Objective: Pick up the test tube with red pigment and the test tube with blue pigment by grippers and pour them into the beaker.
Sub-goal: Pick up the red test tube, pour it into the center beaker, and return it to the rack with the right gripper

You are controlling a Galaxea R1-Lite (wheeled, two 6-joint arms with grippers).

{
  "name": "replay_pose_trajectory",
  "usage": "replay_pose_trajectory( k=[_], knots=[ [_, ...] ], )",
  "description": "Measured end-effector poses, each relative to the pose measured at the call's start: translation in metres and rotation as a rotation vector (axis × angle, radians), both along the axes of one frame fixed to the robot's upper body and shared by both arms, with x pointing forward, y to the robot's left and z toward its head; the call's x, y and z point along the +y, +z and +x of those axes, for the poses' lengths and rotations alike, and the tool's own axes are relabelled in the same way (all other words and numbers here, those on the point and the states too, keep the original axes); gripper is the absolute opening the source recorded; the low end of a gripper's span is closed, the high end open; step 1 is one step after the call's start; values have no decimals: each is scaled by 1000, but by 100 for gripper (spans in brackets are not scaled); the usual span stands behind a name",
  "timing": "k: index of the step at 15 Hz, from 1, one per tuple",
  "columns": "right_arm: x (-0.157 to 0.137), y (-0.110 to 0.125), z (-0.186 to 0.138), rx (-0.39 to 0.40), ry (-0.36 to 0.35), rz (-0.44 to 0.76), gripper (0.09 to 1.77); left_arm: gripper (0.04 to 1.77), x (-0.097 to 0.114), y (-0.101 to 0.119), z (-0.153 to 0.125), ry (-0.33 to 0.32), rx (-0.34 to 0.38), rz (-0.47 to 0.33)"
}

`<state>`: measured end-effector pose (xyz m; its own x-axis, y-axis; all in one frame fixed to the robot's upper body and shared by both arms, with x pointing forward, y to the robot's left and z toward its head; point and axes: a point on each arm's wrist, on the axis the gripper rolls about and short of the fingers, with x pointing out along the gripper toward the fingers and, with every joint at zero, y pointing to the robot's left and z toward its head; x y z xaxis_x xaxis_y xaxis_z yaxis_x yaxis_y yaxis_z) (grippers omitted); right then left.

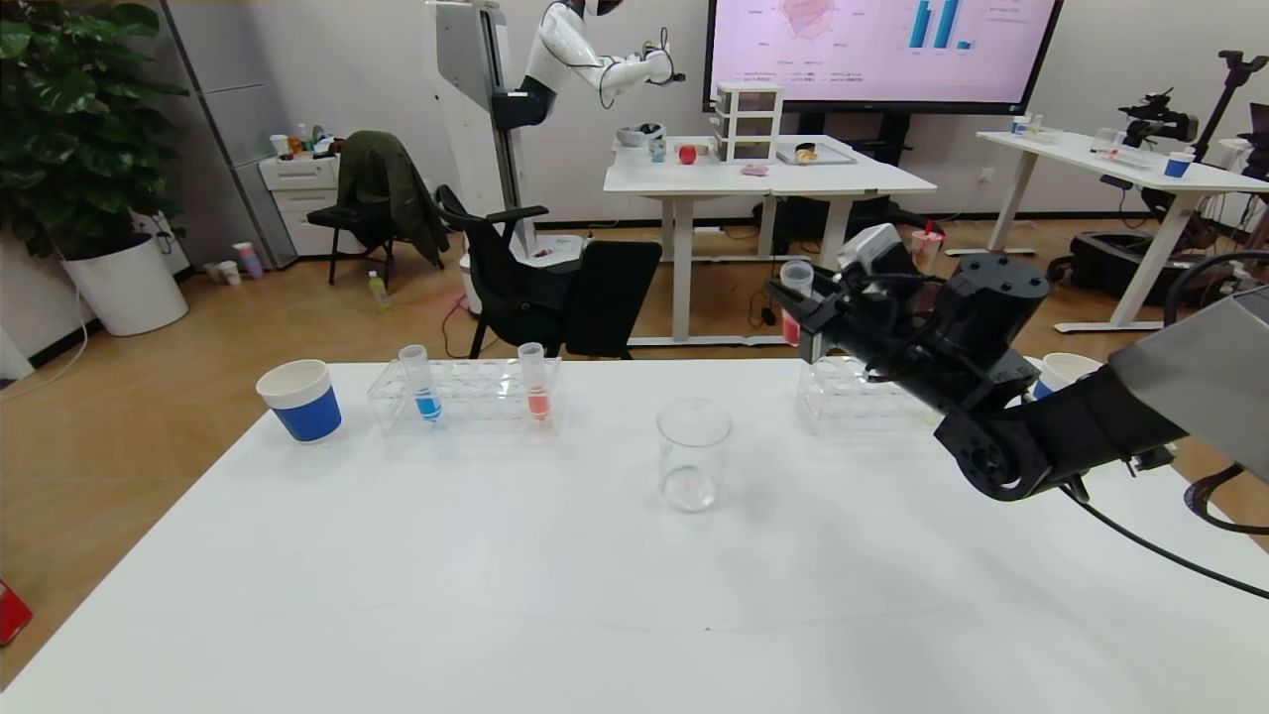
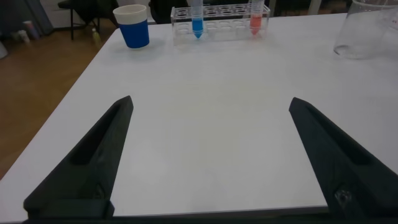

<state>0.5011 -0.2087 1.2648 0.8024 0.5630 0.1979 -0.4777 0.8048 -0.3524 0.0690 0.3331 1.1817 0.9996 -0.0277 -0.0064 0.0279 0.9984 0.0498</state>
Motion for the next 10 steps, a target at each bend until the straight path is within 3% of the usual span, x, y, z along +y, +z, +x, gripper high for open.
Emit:
replay_pose_trajectory(
  k=[5,10],
  knots=[
    [23,-16,0,-158,147,-192,49,175,0,0,0,0,0,0],
    [33,-23,13,-345,228,-287,49,175,0,0,0,0,0,0]
  ],
)
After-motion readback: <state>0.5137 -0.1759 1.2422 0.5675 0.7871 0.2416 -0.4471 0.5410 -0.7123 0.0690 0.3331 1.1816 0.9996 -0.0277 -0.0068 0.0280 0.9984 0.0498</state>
